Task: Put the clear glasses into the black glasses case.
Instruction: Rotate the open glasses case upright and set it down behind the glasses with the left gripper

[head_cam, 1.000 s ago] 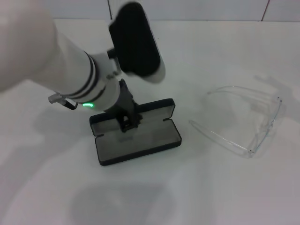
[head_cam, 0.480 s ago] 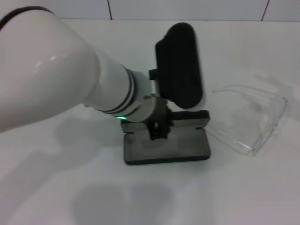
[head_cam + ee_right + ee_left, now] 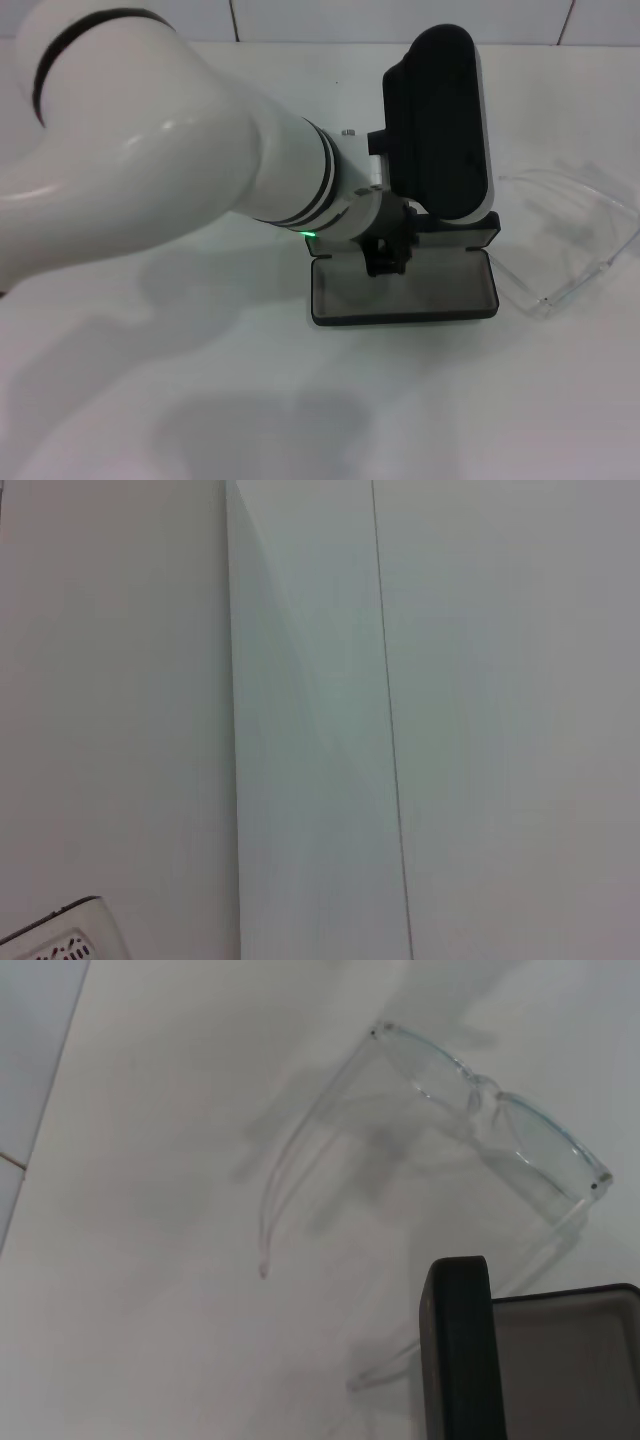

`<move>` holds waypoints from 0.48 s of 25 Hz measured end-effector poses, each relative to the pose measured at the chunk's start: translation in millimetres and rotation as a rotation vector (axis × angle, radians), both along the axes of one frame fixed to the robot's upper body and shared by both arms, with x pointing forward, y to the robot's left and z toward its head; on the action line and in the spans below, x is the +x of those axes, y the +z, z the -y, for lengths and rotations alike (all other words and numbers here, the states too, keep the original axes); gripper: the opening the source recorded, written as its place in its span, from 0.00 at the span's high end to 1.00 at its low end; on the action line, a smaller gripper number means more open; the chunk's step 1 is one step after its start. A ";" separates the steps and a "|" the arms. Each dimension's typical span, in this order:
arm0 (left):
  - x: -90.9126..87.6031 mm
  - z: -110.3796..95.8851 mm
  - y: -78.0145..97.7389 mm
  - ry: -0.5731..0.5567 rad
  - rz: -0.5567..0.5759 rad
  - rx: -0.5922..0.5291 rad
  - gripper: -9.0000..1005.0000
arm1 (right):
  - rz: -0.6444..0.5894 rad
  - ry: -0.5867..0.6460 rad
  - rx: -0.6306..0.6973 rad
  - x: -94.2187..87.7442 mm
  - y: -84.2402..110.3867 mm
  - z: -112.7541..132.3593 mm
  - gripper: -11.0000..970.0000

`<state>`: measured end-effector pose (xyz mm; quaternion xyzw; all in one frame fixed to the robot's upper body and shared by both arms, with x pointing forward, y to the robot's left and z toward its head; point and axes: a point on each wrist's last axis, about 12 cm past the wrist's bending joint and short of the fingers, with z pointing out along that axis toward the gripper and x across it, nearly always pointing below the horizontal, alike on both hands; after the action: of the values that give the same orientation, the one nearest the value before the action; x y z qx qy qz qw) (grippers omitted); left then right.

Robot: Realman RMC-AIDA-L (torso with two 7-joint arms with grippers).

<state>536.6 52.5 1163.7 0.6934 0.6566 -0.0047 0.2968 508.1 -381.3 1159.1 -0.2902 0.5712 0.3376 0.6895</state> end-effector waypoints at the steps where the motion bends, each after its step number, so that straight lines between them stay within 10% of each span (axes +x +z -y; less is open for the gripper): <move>1: 0.3 0.7 -1.6 -0.001 0.001 0.001 0.80 | -0.001 -0.001 0.000 -0.3 -0.2 0.2 0.22; 12: -3.8 12.1 -10.9 -0.051 0.045 -0.013 0.80 | 0.003 -0.004 0.010 -7.8 -2.0 3.6 0.22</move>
<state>532.8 40.5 1152.8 0.7080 0.6317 -0.0010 0.3157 500.3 -384.9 1157.1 -0.2861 0.5692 0.3387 0.6924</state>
